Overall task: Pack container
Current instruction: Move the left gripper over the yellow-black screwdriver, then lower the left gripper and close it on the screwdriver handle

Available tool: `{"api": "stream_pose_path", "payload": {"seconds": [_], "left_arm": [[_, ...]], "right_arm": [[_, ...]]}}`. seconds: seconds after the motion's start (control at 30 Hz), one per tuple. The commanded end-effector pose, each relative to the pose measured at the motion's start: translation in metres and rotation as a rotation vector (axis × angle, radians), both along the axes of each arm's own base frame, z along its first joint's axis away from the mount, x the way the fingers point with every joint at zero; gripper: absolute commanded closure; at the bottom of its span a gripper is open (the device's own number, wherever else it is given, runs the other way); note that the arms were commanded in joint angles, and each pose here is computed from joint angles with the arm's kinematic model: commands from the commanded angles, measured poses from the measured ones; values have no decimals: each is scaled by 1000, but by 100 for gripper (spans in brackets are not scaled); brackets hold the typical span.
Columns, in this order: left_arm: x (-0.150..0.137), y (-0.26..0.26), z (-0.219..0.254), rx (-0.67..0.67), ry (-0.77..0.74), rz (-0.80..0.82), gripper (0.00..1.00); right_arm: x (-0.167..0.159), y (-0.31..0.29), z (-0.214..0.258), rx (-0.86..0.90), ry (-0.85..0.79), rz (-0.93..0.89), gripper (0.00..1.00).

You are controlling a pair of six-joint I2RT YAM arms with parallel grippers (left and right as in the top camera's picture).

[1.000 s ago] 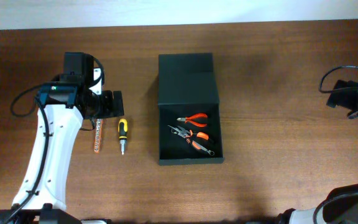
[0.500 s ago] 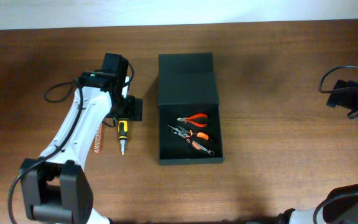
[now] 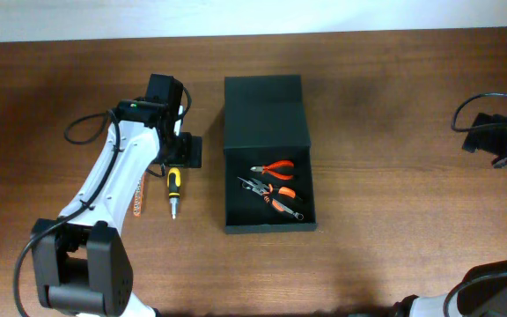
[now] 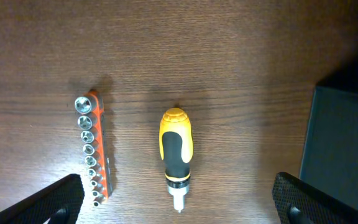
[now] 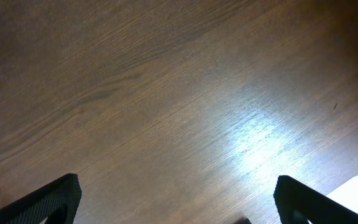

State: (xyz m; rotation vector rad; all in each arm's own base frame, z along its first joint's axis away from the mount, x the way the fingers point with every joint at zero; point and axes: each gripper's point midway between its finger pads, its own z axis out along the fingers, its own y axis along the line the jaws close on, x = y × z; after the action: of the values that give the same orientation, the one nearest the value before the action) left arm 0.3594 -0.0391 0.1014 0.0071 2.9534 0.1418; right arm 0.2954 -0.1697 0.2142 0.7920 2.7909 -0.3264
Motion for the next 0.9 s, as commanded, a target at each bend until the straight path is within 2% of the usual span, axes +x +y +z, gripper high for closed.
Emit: {"api": "stream_pose_path", "payload": {"seconds": [0.0, 0.23, 0.5, 0.6, 0.67, 0.87], "left_arm": [[-5, 8, -11, -42, 23, 100, 1], [-12, 12, -44, -73, 30, 106, 1], [-4, 9, -49, -75, 10, 100, 1], [-7, 7, -65, -79, 56, 94, 1], [-11, -4, -76, -135, 103, 34, 1], [-14, -5, -85, -136, 131, 34, 1]], "right_arm": [[-3, 0, 6, -9, -16, -6, 1], [-3, 0, 6, -9, -16, -6, 1], [-3, 0, 6, -9, -16, -6, 1], [-3, 0, 6, -9, -15, -6, 1], [-3, 0, 6, -9, -16, -6, 1], [-3, 0, 6, -9, -15, -6, 1]]}}
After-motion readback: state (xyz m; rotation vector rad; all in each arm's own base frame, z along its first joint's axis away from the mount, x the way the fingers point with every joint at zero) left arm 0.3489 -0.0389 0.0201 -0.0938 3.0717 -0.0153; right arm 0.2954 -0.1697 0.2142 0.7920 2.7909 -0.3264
